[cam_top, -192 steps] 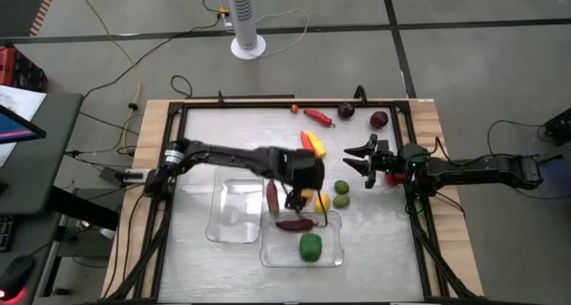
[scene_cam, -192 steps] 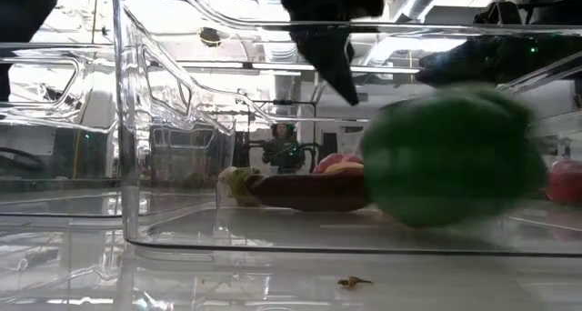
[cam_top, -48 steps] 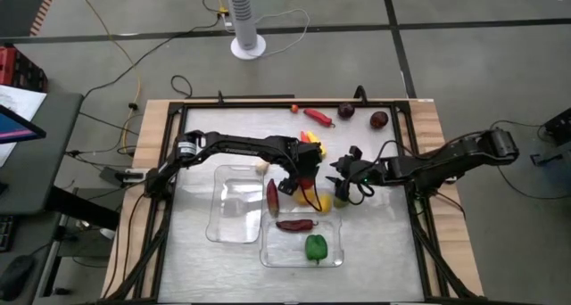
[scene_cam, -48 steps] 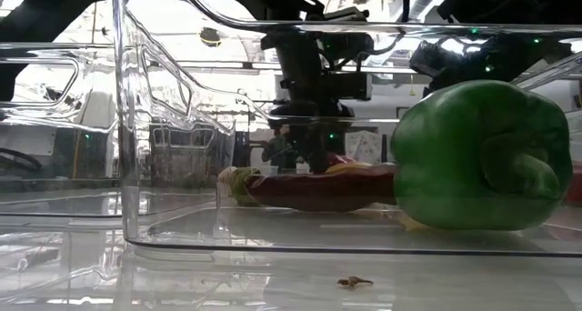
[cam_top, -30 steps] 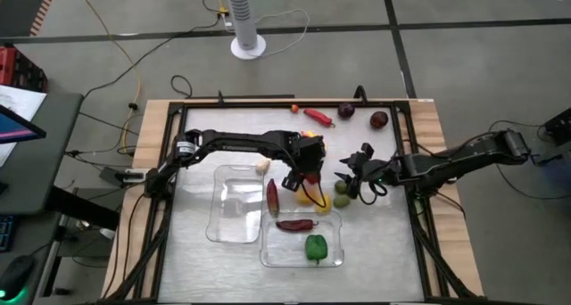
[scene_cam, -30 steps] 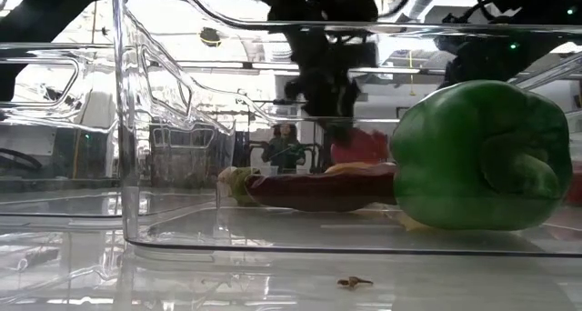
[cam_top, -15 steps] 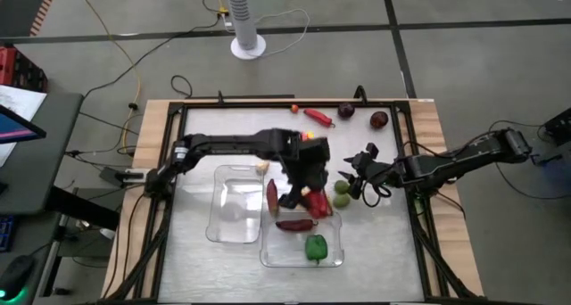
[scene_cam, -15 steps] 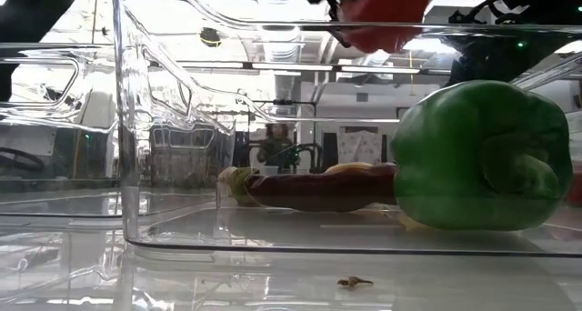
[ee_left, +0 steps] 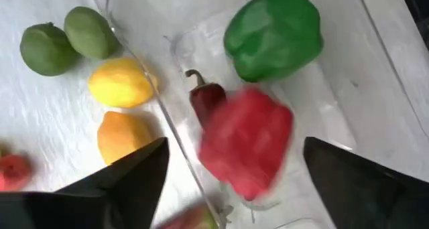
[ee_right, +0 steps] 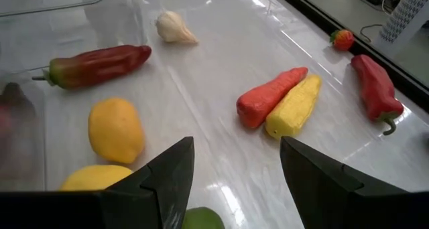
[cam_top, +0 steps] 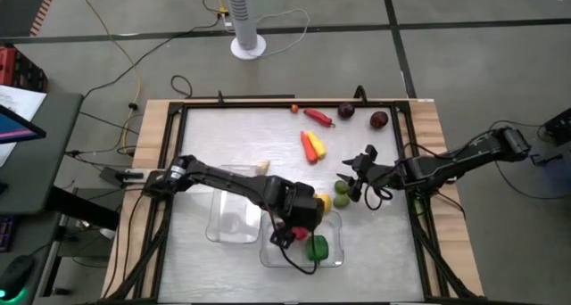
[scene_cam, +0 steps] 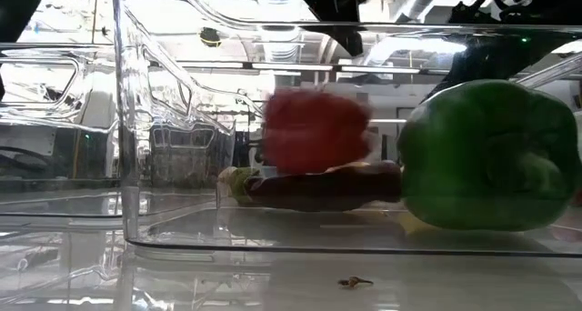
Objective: Sort produce into baskets
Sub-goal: Put the left yellow lemon into the left transparent bin
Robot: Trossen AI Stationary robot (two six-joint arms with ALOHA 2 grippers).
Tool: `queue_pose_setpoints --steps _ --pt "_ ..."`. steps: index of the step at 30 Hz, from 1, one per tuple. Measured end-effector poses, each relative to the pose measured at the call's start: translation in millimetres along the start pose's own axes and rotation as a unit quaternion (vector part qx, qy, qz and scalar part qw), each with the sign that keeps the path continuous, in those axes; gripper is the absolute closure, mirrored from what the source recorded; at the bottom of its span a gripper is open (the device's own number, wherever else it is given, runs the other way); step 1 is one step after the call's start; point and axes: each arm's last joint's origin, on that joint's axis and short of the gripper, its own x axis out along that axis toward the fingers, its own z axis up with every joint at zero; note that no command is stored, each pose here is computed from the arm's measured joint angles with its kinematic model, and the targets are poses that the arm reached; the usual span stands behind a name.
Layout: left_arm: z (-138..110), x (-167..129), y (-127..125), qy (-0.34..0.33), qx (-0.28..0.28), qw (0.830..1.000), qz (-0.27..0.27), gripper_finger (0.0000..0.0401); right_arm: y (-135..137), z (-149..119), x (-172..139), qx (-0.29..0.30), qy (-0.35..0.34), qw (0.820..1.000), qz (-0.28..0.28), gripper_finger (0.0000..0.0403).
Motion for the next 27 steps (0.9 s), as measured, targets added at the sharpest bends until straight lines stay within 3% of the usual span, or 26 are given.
queue_pose_setpoints --steps 5,11,14,19,27 --pt "-2 0 8 0.012 -0.002 0.999 0.049 0.0011 -1 1 0 0.001 -0.002 1.0 -0.001 0.0155" --pt "-20 13 53 0.041 -0.035 0.996 0.069 0.0015 -1 1 0 0.002 -0.003 1.0 -0.001 0.0155" --pt "-36 25 79 0.062 -0.053 0.995 0.058 0.0027 0 1 0 0.001 -0.003 1.0 0.0 0.0155" --pt "-57 50 113 0.036 -0.098 0.994 0.008 0.0047 0 0 0 -0.001 -0.001 1.0 0.0 0.0155" --pt "-63 80 110 -0.001 -0.078 0.997 0.014 0.0056 -1 0 0 -0.005 -0.001 1.0 -0.005 0.0155"
